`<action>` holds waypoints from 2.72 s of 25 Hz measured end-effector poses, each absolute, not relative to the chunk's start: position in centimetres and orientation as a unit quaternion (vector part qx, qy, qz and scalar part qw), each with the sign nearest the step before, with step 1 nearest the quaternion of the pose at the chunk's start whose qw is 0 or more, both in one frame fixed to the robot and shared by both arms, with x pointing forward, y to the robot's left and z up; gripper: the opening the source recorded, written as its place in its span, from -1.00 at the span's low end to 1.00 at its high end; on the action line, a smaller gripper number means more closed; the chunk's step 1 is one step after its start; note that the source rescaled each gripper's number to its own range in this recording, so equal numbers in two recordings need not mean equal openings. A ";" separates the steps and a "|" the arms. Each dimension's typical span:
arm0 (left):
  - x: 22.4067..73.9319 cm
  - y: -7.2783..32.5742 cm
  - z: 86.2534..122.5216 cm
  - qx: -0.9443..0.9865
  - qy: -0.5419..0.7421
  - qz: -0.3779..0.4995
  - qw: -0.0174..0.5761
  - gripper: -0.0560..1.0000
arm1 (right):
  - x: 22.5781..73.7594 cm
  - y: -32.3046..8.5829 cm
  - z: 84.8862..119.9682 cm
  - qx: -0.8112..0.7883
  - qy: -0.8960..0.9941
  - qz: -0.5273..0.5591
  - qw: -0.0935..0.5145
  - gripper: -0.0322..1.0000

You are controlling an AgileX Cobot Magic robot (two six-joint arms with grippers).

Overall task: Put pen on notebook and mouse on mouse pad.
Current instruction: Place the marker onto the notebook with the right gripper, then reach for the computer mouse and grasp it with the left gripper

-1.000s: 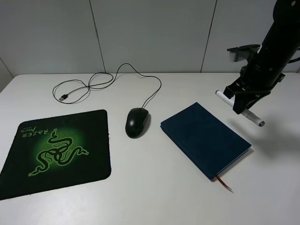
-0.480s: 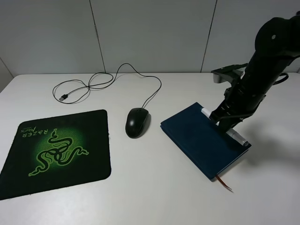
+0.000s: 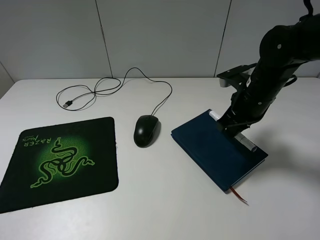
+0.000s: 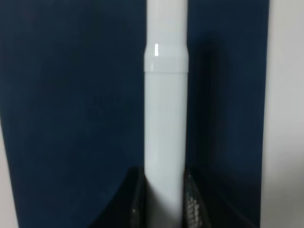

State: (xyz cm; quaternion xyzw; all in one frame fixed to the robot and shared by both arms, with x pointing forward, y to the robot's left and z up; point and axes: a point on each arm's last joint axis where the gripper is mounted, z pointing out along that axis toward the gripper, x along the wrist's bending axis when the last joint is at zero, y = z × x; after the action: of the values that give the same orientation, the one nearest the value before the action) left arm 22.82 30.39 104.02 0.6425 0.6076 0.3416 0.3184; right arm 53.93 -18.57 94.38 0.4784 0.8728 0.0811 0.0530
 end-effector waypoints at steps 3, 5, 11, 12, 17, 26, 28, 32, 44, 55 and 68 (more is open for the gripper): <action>22.8 30.4 104.0 0.642 0.608 0.342 0.318 1.00 | 54.1 -18.5 93.4 0.483 0.871 0.074 0.045 -0.91; 22.8 30.4 104.0 0.642 0.608 0.342 0.318 1.00 | 54.3 -18.4 93.2 0.484 0.870 0.078 0.047 -0.91; 22.8 30.4 104.0 0.642 0.608 0.342 0.318 1.00 | 54.7 -18.3 93.3 0.484 0.868 0.095 0.063 -0.91; 22.8 30.4 104.0 0.642 0.608 0.342 0.318 1.00 | 54.7 -18.3 93.3 0.484 0.867 0.096 0.063 -0.91; 22.8 30.4 104.0 0.642 0.608 0.342 0.318 1.00 | 54.6 -18.1 93.3 0.492 0.863 0.102 0.055 -0.91; 22.8 30.4 104.0 0.642 0.608 0.342 0.318 1.00 | 54.6 -17.7 91.8 0.488 0.867 0.101 0.025 -0.91; 22.8 30.4 104.0 0.642 0.608 0.342 0.318 1.00 | 54.6 -17.6 91.8 0.489 0.866 0.102 0.024 -0.91; 22.8 30.4 104.0 0.642 0.608 0.342 0.318 1.00 | 54.6 -17.6 91.8 0.489 0.866 0.102 0.024 -0.55; 22.8 30.4 104.0 0.642 0.608 0.342 0.318 1.00 | 54.8 -17.5 91.9 0.495 0.861 0.114 0.027 0.99; 22.8 30.4 104.0 0.642 0.608 0.342 0.318 1.00 | 53.7 -17.7 96.6 0.492 0.858 0.145 0.042 1.00; 22.8 30.4 104.0 0.642 0.608 0.342 0.318 1.00 | 47.5 -20.7 105.2 0.510 0.851 0.115 0.056 1.00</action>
State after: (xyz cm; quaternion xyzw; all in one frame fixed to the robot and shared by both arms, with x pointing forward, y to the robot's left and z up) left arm 22.82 30.39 104.02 0.6425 0.6076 0.3416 0.3184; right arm 47.46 -20.65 105.23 0.5102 0.8506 0.1145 0.0557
